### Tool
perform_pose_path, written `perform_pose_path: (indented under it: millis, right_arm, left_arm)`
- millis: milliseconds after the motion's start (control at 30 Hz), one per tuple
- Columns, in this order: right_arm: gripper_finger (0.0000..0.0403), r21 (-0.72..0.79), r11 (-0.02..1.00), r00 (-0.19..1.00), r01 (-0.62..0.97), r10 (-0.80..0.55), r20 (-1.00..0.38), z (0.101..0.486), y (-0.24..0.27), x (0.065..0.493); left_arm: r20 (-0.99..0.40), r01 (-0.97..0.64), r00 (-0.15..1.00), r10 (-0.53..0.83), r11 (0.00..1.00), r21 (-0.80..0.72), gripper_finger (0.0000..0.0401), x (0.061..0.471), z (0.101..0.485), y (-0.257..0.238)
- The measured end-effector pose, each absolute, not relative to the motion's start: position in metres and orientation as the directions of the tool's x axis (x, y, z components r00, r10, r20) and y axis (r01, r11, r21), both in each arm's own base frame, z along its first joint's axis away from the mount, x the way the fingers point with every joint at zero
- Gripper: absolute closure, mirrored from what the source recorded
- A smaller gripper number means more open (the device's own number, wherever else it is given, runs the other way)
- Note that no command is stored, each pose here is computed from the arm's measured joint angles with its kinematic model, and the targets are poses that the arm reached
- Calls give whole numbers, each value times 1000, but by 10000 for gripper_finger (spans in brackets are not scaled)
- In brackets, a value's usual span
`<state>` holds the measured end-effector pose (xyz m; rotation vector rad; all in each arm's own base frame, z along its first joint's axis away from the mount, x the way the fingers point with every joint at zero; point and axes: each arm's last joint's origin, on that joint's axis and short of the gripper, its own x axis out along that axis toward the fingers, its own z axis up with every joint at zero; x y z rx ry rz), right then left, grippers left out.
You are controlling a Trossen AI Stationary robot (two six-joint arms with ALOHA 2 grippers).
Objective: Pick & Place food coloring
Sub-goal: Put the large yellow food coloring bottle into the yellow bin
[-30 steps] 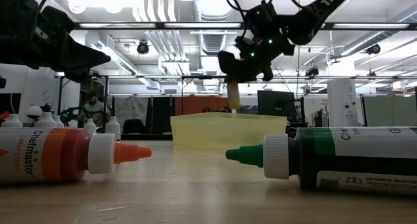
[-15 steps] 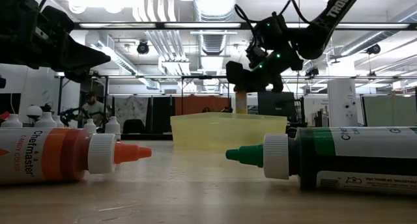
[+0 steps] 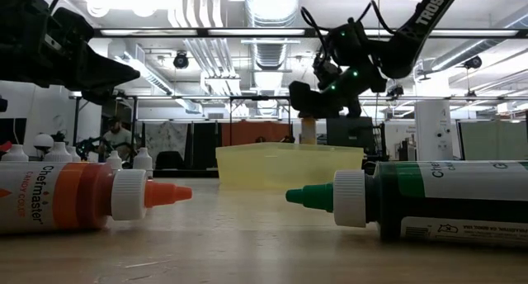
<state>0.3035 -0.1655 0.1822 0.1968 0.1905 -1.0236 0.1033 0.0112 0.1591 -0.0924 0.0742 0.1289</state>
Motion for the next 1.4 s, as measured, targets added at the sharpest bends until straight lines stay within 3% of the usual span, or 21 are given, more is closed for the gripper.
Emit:
perform_pose_path:
  millis: [1400]
  right_arm:
    - [294,57,523,519,850,-817,-250,128,-176,323]
  left_arm:
    - [-81,-133,989,126,987,-87,401,103,159,11]
